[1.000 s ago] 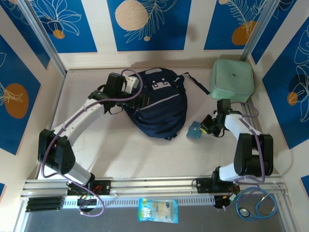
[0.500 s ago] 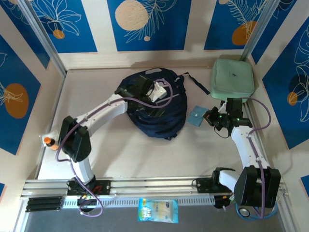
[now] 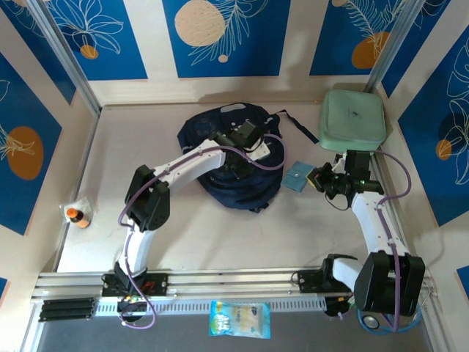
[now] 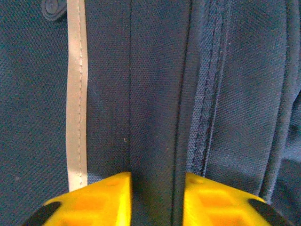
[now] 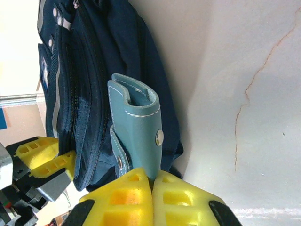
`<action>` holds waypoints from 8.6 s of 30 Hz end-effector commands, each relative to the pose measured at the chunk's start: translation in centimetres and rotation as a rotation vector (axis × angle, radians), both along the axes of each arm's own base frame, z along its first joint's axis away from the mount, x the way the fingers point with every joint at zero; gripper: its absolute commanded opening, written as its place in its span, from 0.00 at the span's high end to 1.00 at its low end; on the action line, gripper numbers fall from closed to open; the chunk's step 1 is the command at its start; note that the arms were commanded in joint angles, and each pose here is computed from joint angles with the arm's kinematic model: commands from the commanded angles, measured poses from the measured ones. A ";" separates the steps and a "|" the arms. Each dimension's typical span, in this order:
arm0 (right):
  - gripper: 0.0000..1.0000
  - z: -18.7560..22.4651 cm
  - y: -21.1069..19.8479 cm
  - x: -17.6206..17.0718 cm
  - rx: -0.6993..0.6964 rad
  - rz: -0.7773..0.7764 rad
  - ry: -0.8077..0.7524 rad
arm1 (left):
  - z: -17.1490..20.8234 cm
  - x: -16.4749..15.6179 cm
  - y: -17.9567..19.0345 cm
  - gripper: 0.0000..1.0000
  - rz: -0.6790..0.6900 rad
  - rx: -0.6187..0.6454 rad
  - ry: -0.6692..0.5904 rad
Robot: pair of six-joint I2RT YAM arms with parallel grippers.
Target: Pack the student bag
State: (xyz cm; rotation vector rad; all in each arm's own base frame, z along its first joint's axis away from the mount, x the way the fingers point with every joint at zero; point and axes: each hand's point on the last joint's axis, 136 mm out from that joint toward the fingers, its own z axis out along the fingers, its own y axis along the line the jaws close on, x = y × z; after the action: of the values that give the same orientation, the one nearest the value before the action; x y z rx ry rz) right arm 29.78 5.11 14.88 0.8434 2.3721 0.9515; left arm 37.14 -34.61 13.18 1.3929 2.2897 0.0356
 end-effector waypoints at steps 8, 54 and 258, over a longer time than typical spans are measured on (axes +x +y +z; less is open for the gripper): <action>1.00 1.3 0.8 0.2 0.130 0.023 -0.054 | 6.3 1.7 0.4 0.85 0.112 -0.157 -0.066; 0.64 3.2 13.0 5.7 0.164 0.009 0.036 | 13.2 0.6 -0.7 0.94 0.137 -0.476 -0.066; 1.00 0.6 36.7 2.3 -0.378 1.058 -0.475 | 1.6 -1.4 21.2 0.54 1.331 -1.115 0.254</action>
State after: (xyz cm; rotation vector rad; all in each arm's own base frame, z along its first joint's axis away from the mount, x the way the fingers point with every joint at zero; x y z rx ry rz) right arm 31.91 39.75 13.14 -0.7598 2.4383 0.7460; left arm 35.89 -14.44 14.67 -0.6493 2.3195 -0.8945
